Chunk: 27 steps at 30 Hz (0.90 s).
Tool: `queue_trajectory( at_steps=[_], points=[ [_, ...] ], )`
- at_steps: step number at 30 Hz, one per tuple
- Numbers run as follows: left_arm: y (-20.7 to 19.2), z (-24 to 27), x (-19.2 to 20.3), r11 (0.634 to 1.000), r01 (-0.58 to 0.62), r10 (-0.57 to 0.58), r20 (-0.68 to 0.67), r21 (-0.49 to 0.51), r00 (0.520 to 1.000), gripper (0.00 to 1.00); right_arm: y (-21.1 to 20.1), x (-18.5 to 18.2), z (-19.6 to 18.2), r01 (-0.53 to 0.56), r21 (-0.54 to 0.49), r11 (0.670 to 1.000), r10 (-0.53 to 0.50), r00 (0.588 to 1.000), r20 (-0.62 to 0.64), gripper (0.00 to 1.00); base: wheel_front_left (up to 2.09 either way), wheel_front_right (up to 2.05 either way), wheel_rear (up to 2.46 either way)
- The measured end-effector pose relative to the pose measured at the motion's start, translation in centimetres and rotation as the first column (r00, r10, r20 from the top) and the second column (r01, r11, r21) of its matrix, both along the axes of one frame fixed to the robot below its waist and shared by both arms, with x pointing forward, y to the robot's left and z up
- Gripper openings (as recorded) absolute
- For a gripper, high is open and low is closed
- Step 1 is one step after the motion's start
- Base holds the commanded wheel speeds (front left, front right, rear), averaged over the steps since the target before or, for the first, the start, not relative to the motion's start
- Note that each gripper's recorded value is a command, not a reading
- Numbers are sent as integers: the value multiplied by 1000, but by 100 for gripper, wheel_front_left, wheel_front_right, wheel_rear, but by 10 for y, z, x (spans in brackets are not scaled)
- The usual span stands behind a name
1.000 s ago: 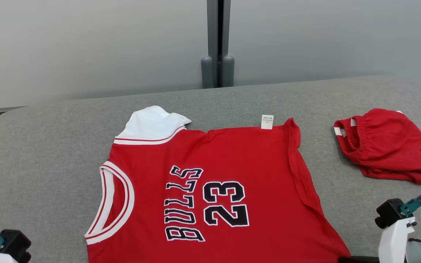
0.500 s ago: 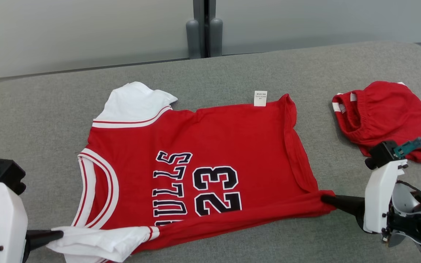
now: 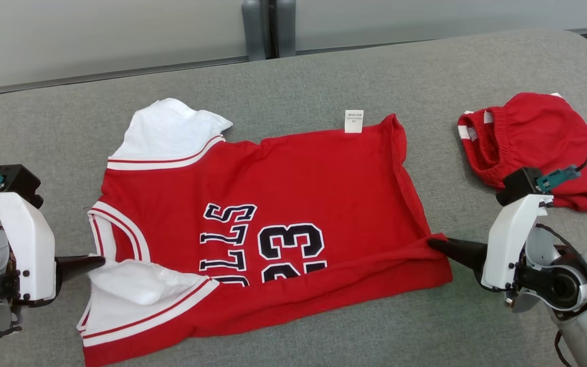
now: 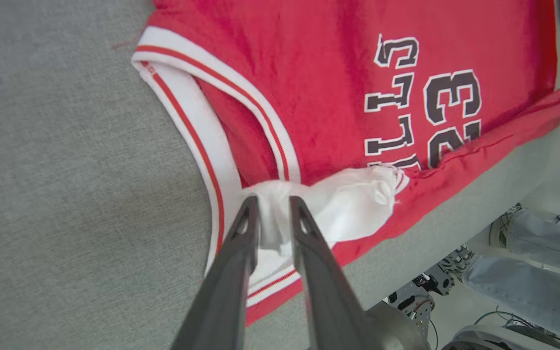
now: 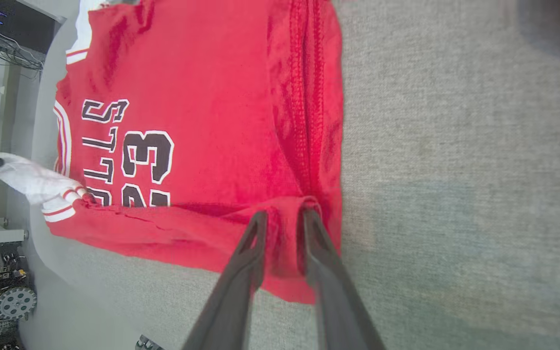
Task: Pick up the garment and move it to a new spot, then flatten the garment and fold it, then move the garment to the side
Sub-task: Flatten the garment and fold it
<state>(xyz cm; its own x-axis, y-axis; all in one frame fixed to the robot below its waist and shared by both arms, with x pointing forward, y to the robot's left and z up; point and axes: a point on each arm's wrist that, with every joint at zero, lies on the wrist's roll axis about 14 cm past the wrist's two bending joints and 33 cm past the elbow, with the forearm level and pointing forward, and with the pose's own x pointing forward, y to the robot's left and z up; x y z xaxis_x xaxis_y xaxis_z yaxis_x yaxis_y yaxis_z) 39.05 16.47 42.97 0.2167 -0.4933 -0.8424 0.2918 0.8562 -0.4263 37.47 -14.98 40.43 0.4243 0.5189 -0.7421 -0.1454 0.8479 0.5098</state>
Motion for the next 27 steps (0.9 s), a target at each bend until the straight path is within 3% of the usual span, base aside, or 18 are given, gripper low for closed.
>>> queue_trajectory(
  at_steps=[7,13,18,23,27],
  points=[
    [10,17,19,998,-55,56,197,-14,979,100,1,21,35,113,76,991,-126,970,206,100,0,0,0],
    [13,50,34,980,-153,195,452,-128,871,100,2,29,81,190,173,967,-248,861,444,100,0,0,0],
    [27,88,43,938,-257,347,654,-234,672,100,-8,30,120,249,238,939,-345,688,638,100,0,0,0],
    [35,113,32,909,-302,405,783,-289,472,100,-18,23,143,302,282,911,-404,510,759,100,0,0,0],
    [40,117,18,895,-343,411,828,-286,382,100,-24,14,146,338,289,896,-418,420,805,100,0,0,0]
  ],
)
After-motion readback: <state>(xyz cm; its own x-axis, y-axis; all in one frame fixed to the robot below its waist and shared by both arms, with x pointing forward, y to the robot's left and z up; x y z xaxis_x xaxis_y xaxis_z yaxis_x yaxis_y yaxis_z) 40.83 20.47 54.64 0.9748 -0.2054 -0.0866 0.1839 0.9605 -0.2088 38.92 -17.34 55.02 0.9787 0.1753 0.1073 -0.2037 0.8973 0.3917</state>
